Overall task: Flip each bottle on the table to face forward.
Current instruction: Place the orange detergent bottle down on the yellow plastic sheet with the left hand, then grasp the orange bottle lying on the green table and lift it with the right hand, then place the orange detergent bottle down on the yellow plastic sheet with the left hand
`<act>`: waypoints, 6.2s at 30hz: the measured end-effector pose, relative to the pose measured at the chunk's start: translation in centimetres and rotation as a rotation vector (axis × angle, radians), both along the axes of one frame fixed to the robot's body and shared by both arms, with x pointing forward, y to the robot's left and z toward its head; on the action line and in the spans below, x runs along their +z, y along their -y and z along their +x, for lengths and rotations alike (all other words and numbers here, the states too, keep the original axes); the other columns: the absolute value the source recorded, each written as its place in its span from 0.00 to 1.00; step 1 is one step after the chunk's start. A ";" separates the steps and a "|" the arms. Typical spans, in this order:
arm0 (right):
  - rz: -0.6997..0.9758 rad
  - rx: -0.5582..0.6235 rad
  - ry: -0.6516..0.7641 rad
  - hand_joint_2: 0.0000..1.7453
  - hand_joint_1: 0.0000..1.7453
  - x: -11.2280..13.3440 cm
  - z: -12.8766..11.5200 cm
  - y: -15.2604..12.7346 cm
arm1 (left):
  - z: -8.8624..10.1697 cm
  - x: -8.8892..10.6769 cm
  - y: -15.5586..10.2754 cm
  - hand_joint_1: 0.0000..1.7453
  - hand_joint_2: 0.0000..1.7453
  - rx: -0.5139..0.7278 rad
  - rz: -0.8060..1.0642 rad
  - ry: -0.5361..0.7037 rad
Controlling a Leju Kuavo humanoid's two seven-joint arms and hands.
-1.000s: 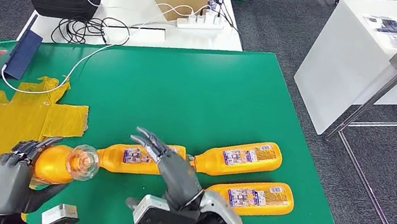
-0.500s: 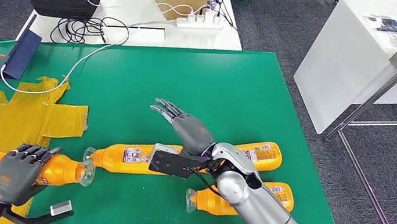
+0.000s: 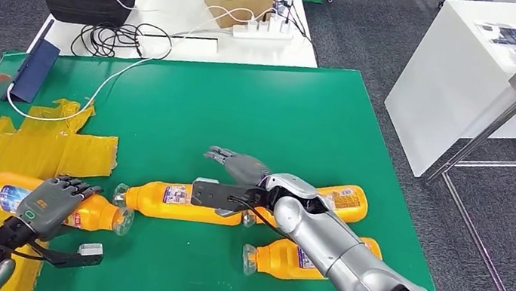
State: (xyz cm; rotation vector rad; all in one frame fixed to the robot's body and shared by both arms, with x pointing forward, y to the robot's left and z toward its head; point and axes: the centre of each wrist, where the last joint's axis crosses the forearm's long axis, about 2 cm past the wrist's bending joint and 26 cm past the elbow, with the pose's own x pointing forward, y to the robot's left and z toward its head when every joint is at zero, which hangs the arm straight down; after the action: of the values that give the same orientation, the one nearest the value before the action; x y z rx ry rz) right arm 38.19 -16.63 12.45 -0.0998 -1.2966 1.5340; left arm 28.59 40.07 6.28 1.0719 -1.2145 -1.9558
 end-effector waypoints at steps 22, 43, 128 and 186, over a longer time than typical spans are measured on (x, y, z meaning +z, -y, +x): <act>-0.287 0.111 -0.236 1.00 0.86 -4.9 -2.2 -0.6 | 9.3 3.1 2.5 0.00 0.00 -0.026 -0.285 -0.464; -0.339 -0.004 -0.191 1.00 1.00 -7.7 -5.4 -3.2 | 7.1 5.6 9.9 0.00 0.00 -0.133 -1.647 -0.440; 0.416 0.125 -0.095 1.00 1.00 -3.9 -13.4 -10.9 | -4.9 6.3 11.4 1.00 1.00 -0.394 -2.115 -0.536; 0.435 -0.093 0.212 1.00 0.00 2.5 -10.2 10.0 | -11.7 -3.0 -3.9 0.00 0.00 0.227 -0.297 0.028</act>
State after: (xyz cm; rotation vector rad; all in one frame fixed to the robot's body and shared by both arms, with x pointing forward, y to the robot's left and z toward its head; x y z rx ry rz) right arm 28.00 -26.58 14.94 -0.0433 -1.7428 1.1565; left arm 16.87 43.93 3.29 1.0338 -1.2886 -1.5386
